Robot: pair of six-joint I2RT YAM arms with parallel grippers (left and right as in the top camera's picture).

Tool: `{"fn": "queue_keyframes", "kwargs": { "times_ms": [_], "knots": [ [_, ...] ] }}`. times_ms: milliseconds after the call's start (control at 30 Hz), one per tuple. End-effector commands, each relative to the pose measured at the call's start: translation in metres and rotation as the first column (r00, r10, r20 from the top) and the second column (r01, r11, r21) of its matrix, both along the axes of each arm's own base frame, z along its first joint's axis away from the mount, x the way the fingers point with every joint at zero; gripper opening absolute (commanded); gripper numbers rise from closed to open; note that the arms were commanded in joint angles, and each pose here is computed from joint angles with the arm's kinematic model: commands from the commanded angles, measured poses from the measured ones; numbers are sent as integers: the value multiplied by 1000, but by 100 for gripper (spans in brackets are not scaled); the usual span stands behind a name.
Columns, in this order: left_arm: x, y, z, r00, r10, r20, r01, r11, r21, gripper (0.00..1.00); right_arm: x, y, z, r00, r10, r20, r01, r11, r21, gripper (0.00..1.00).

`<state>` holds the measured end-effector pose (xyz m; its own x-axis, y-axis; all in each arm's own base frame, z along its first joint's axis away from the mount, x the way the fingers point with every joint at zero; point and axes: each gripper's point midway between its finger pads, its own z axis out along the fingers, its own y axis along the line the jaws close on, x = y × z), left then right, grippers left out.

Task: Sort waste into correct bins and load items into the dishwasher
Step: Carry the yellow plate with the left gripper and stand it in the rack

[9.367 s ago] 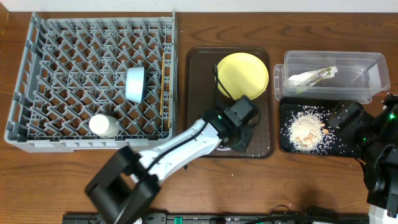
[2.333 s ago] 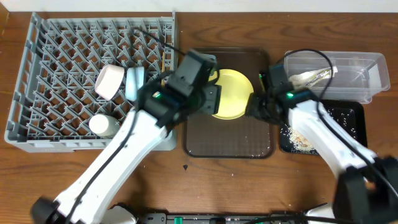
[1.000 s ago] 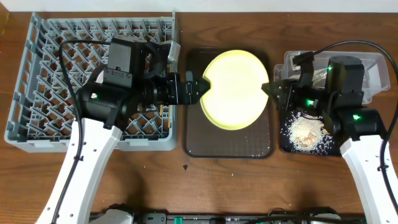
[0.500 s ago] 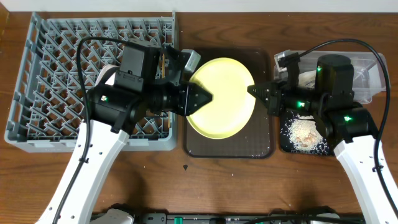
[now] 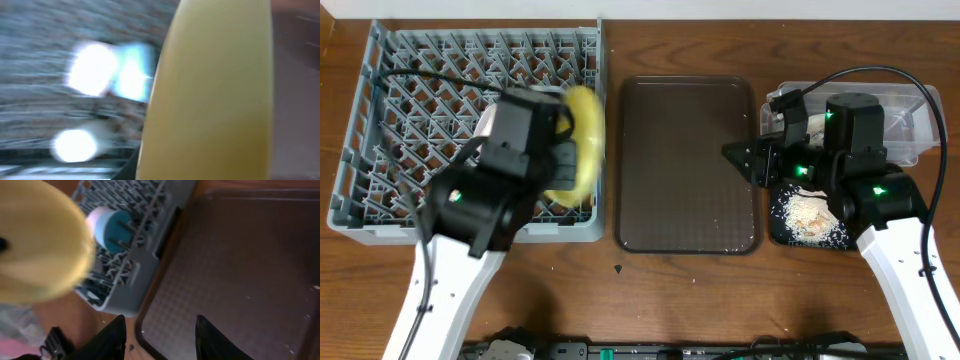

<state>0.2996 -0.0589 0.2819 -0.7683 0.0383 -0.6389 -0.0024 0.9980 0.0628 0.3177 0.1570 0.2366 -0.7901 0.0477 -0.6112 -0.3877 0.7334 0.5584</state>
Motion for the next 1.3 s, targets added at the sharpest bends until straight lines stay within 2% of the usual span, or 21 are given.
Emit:
{"fn": "queue_keyframes", "kwargs": {
  "times_ms": [0, 100, 333, 600, 700, 800, 933, 1000, 1067, 1100, 1133, 1233, 1267],
  "knots": [
    [1, 82, 32, 968, 211, 138, -249, 895, 371, 8, 1, -3, -1, 1000, -23, 12, 23, 999, -41, 43],
    [2, 107, 33, 969, 223, 109, -248, 844, 476, 8, 0, -3, -2, 1000, -23, 2, 23, 999, -43, 44],
    [26, 160, 24, 963, 266, 40, -236, 765, 599, 8, -2, -4, -4, 1000, -23, -6, 23, 999, -45, 45],
    [69, 191, -17, 964, 242, -106, -102, 711, 696, 7, 2, -10, -8, 998, -58, -5, 58, 995, -80, 47],
    [80, 198, -43, 953, 252, -166, -69, 718, 693, 8, 2, -11, -8, 998, -60, -4, 60, 995, -82, 47],
    [91, 194, -71, 950, 213, -226, -17, 763, 647, 8, 2, -11, -8, 998, -60, -3, 60, 995, -82, 48],
    [95, 202, -95, 933, 227, -280, 3, 772, 635, 8, 2, -11, -8, 998, -60, -4, 60, 995, -83, 49],
    [95, 206, -104, 924, 259, -281, -29, 781, 624, 8, 2, -11, -8, 998, -60, -4, 60, 995, -82, 48],
    [94, 212, -108, 915, 324, -242, -122, 792, 598, 8, 2, -11, -8, 998, -60, -4, 60, 995, -82, 49],
    [94, 214, -108, 911, 349, -221, -163, 795, 584, 10, 2, -11, -8, 998, -60, -4, 60, 995, -82, 49],
    [95, 215, -109, 906, 375, -196, -213, 804, 556, 16, 2, -11, -8, 998, -60, -4, 60, 995, -82, 49],
    [98, 212, -115, 909, 370, -192, -238, 839, 489, 17, 2, -11, -8, 998, -60, -4, 60, 995, -82, 49],
    [98, 211, -116, 911, 362, -197, -235, 848, 475, 24, 2, -11, -8, 998, -60, -4, 60, 995, -82, 49]
  ]
}}
